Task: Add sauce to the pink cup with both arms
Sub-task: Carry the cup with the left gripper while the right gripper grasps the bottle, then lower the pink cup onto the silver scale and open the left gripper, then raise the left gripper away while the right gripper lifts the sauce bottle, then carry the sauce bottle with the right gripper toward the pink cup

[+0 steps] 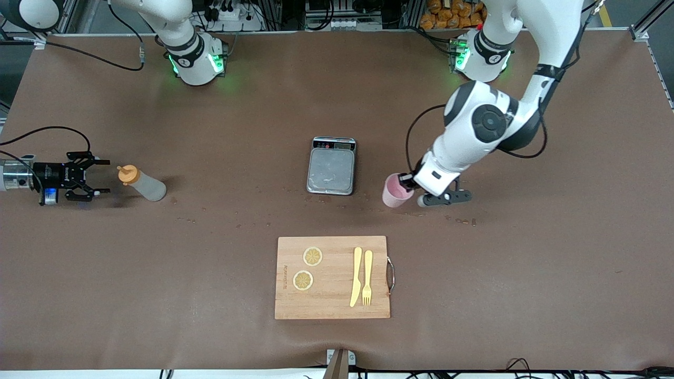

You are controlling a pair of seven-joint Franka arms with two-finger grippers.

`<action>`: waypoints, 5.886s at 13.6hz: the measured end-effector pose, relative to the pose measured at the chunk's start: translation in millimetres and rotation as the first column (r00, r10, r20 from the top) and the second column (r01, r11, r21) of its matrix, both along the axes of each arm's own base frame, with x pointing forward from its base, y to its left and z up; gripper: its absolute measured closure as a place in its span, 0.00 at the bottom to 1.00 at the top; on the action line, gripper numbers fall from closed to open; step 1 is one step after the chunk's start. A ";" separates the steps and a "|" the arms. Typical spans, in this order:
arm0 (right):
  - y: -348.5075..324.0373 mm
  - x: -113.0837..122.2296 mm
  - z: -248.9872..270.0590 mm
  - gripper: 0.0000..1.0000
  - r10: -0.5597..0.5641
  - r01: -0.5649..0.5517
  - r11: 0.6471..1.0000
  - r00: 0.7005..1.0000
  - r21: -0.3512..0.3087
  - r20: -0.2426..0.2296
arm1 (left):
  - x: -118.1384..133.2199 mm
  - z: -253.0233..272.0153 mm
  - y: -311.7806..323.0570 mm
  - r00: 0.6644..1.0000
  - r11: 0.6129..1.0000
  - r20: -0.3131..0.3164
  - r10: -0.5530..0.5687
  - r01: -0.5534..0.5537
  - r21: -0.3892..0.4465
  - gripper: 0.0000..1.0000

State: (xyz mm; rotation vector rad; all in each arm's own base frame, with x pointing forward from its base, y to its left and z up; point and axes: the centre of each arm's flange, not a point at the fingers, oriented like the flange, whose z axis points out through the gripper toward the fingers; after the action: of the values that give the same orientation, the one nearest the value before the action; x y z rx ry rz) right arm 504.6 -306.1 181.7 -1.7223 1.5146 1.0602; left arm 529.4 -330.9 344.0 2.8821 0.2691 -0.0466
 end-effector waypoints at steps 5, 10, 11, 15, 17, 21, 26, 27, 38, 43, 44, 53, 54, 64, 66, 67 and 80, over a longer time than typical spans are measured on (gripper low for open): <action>6.6 -4.4 -30.8 0.00 -0.017 0.019 0.999 0.999 0.044 -0.032 | -22.4 -11.5 -69.6 0.997 0.998 -0.056 0.049 -0.051 -0.021 0.97; 21.1 0.5 -46.9 0.00 -0.007 0.010 0.998 0.999 0.061 -0.041 | -30.7 -41.6 -128.7 0.991 0.996 -0.106 0.085 -0.088 -0.023 0.97; 27.5 3.5 -49.3 0.00 -0.004 0.007 0.997 0.999 0.071 -0.041 | -33.2 -46.6 -135.3 0.990 0.996 -0.106 0.090 -0.092 -0.013 0.97; 47.9 9.5 -60.9 0.00 0.016 -0.010 0.996 0.998 0.094 -0.053 | -45.2 -54.2 -147.8 0.990 0.997 -0.120 0.073 -0.073 0.006 0.97; 55.0 11.2 -65.7 0.00 0.023 -0.017 0.995 0.998 0.101 -0.059 | -52.8 -56.3 -154.2 0.990 0.998 -0.127 0.059 -0.058 0.012 0.97; 69.9 12.6 -73.2 0.00 0.042 -0.034 0.993 0.997 0.114 -0.072 | -68.6 -69.2 -159.5 0.983 0.998 -0.180 0.031 -0.020 0.062 0.97; 73.0 13.9 -73.3 0.13 0.045 -0.037 0.993 0.996 0.115 -0.072 | -76.4 -75.7 -163.9 0.979 0.997 -0.200 0.033 -0.017 0.080 0.84; 73.0 14.1 -73.2 0.24 0.044 -0.035 0.993 0.996 0.116 -0.071 | -75.5 -74.9 -163.9 0.980 0.996 -0.197 0.036 -0.020 0.081 0.73; 81.5 37.5 -44.8 0.55 0.042 -0.037 0.997 0.996 0.068 -0.082 | -3.8 28.0 -79.7 0.994 0.993 -0.107 -0.015 0.028 0.119 0.00; 98.1 62.0 4.4 0.52 0.047 -0.046 0.999 0.997 0.004 -0.062 | 32.5 97.0 -28.3 0.996 0.991 -0.077 -0.052 0.061 0.119 0.00; 102.2 66.6 13.7 0.52 0.049 -0.049 0.999 0.997 -0.010 -0.053 | 40.5 106.4 -16.5 0.997 0.992 -0.063 -0.054 0.061 0.113 0.00; 173.8 109.7 82.8 0.48 0.049 -0.058 0.982 0.997 -0.182 -0.056 | 46.0 181.6 101.8 0.978 0.957 -0.077 -0.194 0.206 0.203 0.00; 185.0 114.1 94.5 0.48 0.052 -0.064 0.972 0.997 -0.224 -0.062 | 44.8 192.1 123.6 0.976 0.953 -0.069 -0.204 0.214 0.216 0.00; 287.7 129.4 156.3 0.48 0.068 -0.121 0.859 0.990 -0.498 -0.125 | 14.6 263.9 264.0 0.955 0.929 -0.085 -0.284 0.296 0.223 0.00; 316.4 129.2 168.0 0.48 0.064 -0.132 0.819 0.988 -0.558 -0.139 | 11.0 274.5 267.6 0.958 0.931 -0.083 -0.275 0.287 0.224 0.00; 328.9 128.4 173.0 0.48 0.066 -0.137 0.802 0.988 -0.581 -0.143 | 10.2 281.4 270.7 0.961 0.934 -0.072 -0.266 0.275 0.226 0.00; 484.3 99.2 202.2 0.49 -0.052 -0.116 0.602 0.982 -0.790 -0.184 | 4.2 315.4 277.2 0.980 0.952 0.001 -0.200 0.194 0.237 0.00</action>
State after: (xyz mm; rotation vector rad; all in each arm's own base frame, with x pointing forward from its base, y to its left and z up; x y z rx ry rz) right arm 603.8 178.2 383.9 -2.2733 2.3335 0.5566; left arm 533.6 -53.6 659.3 3.1342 -0.0223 -0.0154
